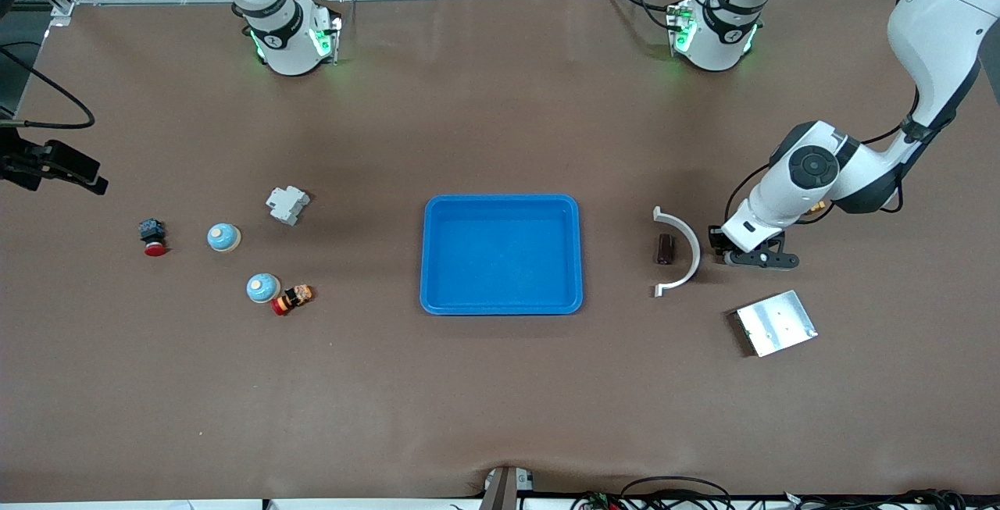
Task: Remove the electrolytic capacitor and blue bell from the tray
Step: 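Lower the capacitor beside the white arc and open the left gripper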
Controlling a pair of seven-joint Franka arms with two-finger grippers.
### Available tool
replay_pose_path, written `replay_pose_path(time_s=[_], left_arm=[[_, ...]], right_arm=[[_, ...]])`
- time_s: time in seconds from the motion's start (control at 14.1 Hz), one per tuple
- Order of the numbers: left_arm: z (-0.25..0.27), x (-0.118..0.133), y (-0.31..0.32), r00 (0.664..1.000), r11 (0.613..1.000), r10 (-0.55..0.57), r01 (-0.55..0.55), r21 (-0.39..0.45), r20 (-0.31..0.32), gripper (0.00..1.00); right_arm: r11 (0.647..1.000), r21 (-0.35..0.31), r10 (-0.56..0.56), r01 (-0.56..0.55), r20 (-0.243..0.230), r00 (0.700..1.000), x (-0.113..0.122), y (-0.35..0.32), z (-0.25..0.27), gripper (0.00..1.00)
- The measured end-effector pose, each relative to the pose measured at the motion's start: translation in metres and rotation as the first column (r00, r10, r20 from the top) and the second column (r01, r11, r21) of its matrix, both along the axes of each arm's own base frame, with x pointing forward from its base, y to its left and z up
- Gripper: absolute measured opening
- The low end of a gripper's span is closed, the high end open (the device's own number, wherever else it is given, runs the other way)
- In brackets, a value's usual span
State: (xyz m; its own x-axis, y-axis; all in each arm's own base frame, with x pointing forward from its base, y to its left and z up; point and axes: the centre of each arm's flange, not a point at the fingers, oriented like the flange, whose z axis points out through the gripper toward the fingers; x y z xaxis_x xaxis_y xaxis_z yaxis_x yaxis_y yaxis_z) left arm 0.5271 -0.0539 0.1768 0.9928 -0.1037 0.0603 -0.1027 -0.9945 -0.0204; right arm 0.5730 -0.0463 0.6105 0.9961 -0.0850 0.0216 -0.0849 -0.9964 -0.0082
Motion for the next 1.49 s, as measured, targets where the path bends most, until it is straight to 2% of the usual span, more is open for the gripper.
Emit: replay_pose_path(time_s=[0.36, 0.57, 0.85, 1.49], left_arm=[[0.0, 0.001, 0.0, 1.0, 1.0, 0.001, -0.001, -0.001, 0.001, 0.35], [0.0, 0.002, 0.0, 1.0, 1.0, 0.001, -0.001, -0.002, 0.002, 0.59], [0.005, 0.009, 0.004, 1.0, 1.0, 0.011, -0.011, 0.0, 0.017, 0.99], [0.021, 0.025, 0.013, 0.998, 1.0, 0.029, -0.029, 0.01, 0.061, 1.0]], right_arm=[[1.0, 0.004, 0.002, -0.002, 0.002, 1.0, 0.0, 0.002, 0.0, 1.0], [1.0, 0.004, 0.003, -0.003, 0.002, 1.0, 0.0, 0.002, 0.0, 1.0], [1.0, 0.005, 0.003, -0.003, 0.002, 1.0, 0.0, 0.002, 0.0, 1.0], [1.0, 0.005, 0.003, -0.003, 0.001, 1.0, 0.0, 0.002, 0.0, 1.0]])
